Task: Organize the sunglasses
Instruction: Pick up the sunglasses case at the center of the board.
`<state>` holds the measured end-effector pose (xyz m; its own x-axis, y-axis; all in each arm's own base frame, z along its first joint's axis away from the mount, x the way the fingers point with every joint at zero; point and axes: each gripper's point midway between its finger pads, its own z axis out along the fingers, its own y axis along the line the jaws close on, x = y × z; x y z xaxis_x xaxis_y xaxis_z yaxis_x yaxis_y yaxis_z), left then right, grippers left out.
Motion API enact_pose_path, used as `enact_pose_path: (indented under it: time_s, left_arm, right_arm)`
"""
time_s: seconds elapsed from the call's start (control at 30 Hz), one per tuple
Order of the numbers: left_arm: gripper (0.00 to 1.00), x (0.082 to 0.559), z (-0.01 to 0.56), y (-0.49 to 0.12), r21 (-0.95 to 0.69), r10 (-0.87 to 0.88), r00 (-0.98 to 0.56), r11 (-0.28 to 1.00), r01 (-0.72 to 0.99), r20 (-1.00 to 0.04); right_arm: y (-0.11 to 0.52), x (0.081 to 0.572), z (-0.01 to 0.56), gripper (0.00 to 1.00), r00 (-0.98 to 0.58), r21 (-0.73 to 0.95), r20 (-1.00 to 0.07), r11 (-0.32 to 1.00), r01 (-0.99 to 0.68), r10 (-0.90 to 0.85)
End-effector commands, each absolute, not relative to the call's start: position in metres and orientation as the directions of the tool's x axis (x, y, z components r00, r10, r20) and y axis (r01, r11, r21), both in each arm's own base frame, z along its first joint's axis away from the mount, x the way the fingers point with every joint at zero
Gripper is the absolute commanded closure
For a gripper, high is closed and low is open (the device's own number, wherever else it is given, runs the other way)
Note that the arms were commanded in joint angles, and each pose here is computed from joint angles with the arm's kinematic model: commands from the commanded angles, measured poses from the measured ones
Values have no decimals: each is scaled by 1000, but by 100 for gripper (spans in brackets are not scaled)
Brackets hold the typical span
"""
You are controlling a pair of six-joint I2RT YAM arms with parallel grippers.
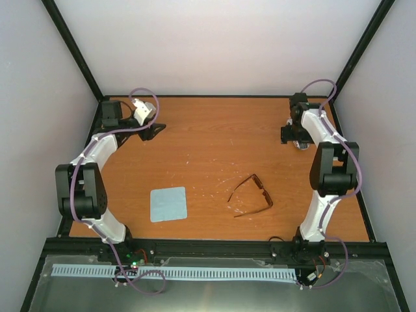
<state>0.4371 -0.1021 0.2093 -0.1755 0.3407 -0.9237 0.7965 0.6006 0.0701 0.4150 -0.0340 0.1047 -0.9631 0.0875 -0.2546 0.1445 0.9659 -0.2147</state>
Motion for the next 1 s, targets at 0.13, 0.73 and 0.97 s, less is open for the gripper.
enact_pose_path:
  time_s: [0.13, 0.73, 0.97]
  left_arm:
    - [39, 446, 192, -102, 78, 410, -186, 548, 833, -893]
    - [42, 474, 182, -101, 4, 404, -272, 565, 825, -873]
    - [42, 475, 180, -102, -3, 407, -283, 566, 824, -868]
  right_arm:
    - [-45, 449, 79, 1, -983, -168, -182, 984, 65, 34]
    - [-80, 482, 45, 0, -978, -66, -169, 989, 133, 120]
    - [-75, 499, 39, 2, -975, -25, -183, 991, 132, 126]
